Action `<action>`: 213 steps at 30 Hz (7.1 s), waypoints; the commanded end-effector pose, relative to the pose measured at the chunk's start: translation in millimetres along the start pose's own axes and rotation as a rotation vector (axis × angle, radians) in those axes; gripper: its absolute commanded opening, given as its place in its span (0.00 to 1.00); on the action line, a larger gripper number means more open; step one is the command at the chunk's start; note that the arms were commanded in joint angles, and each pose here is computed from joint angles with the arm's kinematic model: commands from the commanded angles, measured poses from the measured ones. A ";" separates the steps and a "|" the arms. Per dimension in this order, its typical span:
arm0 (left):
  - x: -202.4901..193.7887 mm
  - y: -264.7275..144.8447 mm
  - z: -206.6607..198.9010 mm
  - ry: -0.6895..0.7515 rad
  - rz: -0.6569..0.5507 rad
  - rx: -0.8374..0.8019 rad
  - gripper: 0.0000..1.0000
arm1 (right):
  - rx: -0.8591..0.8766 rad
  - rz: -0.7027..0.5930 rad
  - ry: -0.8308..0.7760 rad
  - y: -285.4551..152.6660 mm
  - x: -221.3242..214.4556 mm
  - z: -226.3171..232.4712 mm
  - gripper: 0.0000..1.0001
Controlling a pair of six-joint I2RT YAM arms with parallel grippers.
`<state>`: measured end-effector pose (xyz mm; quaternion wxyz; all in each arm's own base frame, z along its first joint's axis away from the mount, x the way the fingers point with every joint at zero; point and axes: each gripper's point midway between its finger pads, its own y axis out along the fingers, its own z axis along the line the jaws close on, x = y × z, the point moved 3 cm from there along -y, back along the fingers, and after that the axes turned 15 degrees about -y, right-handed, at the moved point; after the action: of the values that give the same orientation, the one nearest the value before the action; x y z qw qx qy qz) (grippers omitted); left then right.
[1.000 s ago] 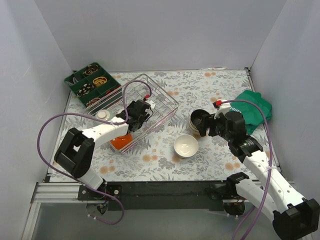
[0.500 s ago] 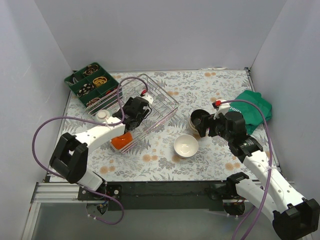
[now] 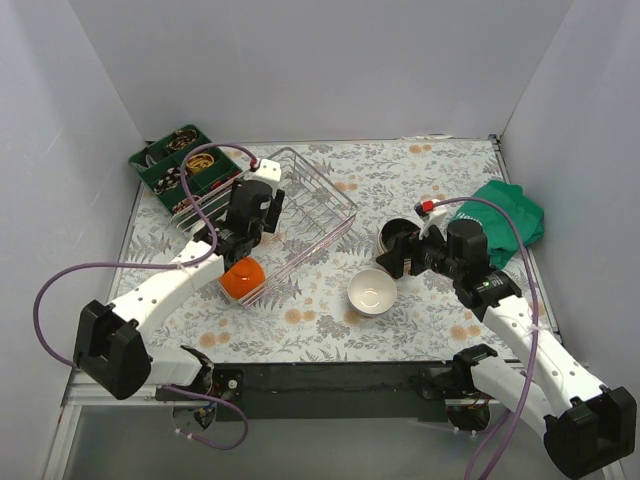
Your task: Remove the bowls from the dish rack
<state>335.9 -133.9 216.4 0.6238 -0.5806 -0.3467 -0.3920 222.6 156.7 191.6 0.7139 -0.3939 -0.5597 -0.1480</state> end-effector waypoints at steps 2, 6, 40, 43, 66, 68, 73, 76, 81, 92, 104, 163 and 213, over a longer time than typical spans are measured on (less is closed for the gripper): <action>57.9 -28.6 -13.7 -0.320 -0.150 -0.157 0.10 | 0.198 -0.135 0.015 5.4 37.9 28.7 0.81; 73.6 -48.5 -22.7 -0.477 -0.169 -0.257 0.08 | 0.275 -0.198 0.001 14.7 54.8 43.2 0.81; 73.9 -107.6 -88.9 -1.034 0.015 -0.816 0.08 | 0.605 -0.431 -0.323 91.5 133.6 126.4 0.52; 70.8 -106.0 -88.8 -1.028 0.014 -0.813 0.09 | 0.622 -0.425 -0.319 89.9 132.0 130.1 0.19; 58.9 -110.9 19.0 -0.609 -0.288 -0.281 0.98 | 0.228 0.097 -0.211 31.9 57.7 73.6 0.01; 49.2 -106.8 33.2 -0.575 -0.307 -0.197 0.98 | 0.142 0.175 -0.174 20.2 43.6 62.5 0.01; 24.9 -97.4 45.6 -0.534 -0.295 -0.104 0.98 | -0.076 0.346 -0.104 -4.5 10.9 34.8 0.01; 9.7 -90.5 47.4 -0.515 -0.269 -0.077 0.98 | -0.138 0.437 -0.045 -18.5 -9.2 29.4 0.01; -1.6 -86.8 50.1 -0.488 -0.256 -0.056 0.98 | -0.274 0.546 0.061 -35.2 -36.3 6.9 0.01; -5.4 -89.9 54.8 -0.483 -0.278 -0.054 0.98 | -0.303 0.605 0.278 -25.4 -84.8 -33.7 0.01; -11.4 -86.2 48.3 -0.462 -0.252 -0.082 0.98 | -0.322 0.661 0.298 -6.8 -113.3 -47.9 0.25; -61.8 -19.0 -32.7 -0.681 0.189 -0.165 0.89 | -0.259 0.083 0.085 -21.3 -49.0 -36.9 0.73; -99.8 89.3 89.3 0.130 0.289 0.645 0.98 | -0.156 0.047 0.073 -17.9 -45.8 -22.5 0.73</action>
<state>370.1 -41.2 91.1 0.8358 -0.3951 -0.3206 -0.2064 207.6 116.3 149.9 0.7103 -0.4672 -0.4950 -0.1794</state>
